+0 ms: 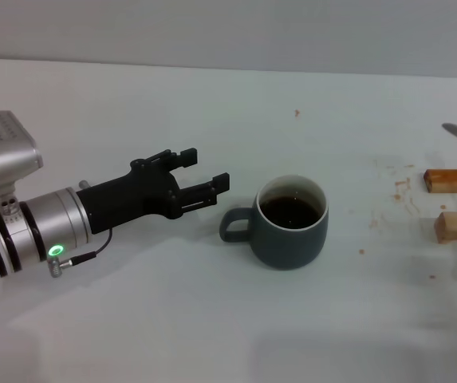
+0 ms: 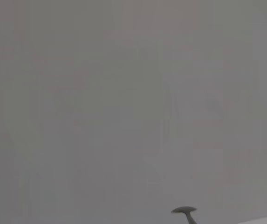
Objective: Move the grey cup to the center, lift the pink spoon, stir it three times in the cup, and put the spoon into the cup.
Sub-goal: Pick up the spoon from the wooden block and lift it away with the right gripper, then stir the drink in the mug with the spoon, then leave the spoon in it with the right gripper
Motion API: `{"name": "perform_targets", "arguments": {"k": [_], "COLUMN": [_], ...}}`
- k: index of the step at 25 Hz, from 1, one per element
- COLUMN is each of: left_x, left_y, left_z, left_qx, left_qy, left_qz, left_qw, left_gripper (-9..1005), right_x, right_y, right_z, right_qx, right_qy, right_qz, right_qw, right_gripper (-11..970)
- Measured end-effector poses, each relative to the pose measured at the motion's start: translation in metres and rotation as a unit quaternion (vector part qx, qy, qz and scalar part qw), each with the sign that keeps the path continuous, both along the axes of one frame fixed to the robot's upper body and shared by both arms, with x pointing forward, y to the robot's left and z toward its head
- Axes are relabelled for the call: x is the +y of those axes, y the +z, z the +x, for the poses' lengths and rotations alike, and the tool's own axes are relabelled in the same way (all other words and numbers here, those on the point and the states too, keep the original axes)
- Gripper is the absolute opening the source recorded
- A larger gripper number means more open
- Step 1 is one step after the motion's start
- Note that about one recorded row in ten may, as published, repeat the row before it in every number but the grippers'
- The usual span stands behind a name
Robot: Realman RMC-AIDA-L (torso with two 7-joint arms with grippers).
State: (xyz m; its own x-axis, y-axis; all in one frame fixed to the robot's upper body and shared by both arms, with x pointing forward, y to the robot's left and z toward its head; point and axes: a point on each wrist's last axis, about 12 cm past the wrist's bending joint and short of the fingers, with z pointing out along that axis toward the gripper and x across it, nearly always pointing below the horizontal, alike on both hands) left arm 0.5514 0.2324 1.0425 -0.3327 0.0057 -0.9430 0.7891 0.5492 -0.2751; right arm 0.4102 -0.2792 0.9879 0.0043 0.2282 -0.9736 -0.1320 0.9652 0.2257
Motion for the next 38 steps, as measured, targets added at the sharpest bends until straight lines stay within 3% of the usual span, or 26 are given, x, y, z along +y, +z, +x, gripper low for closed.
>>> {"name": "perform_targets", "arguments": {"k": [6,15,27,38], "left_x": [0.001,0.002,0.003,0.007], "left_y": [0.0,0.0,0.0,0.001], "left_z": [0.0,-0.001,-0.001,-0.001], "left_qx": [-0.001,-0.001,-0.001,-0.001], "left_qy": [0.004,0.007,0.012,0.018], "left_qz": [-0.002,-0.004,-0.007,-0.012], "left_qw": [1.0,1.0,1.0,1.0], "left_gripper": [830,830,829,830], "right_x": [-0.009,-0.043,-0.067,-0.074], "right_y": [0.007,0.03,0.057,0.107], "right_z": [0.007,0.03,0.06,0.107], "right_qx": [-0.023,-0.038,0.024,0.107], "right_qy": [0.001,0.1,0.223,0.337], "right_qz": [0.037,0.136,0.128,0.106], "right_qw": [0.999,0.985,0.966,0.929], "right_gripper": [119,119,118,118]}}
